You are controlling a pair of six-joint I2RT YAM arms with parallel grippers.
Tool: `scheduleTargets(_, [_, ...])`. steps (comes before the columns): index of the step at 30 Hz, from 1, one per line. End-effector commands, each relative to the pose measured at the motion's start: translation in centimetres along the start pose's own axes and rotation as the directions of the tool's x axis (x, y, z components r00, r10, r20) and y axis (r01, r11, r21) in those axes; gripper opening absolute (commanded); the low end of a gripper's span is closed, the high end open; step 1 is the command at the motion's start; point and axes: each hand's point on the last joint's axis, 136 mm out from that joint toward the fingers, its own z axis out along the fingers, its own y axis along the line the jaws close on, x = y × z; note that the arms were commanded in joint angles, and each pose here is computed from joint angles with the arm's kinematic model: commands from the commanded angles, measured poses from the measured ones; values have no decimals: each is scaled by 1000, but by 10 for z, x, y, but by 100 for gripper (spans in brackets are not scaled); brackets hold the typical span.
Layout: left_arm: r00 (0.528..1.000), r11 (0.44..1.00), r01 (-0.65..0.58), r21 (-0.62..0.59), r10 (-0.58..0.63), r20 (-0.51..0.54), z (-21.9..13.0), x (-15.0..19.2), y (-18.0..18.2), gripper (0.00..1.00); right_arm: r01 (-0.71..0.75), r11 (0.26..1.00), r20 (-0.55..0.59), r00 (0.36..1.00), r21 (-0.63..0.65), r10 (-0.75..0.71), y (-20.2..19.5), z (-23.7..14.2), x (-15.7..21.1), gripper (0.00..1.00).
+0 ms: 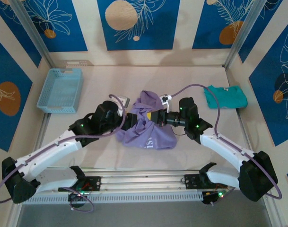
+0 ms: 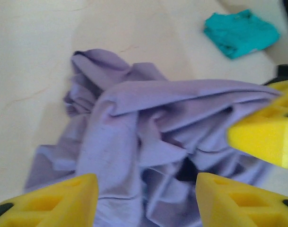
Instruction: Fold the inside-out t-shirt
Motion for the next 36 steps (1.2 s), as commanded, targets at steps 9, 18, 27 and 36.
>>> scheduleTargets(9, [990, 998, 41, 56, -33, -139, 60, 17, -15, 45, -16, 999, 59, 998, -29, 17, 15, -12, -20, 0])
scheduleTargets(18, [1000, 965, -13, 260, 7, 26, 51, -25, -40, 0, -4, 993, 75, 997, 117, -5, -9, -31, -14, 0])
scheduleTargets(27, [959, 709, -246, 661, 80, 271, -64, -40, -82, 0, 180, 981, 59, 981, 69, -184, 15, -58, -9, 8])
scheduleTargets(36, [952, 607, -288, 741, 98, 290, -81, -37, -93, 0, 141, 973, -24, 990, 180, -138, 3, -63, -1, 28])
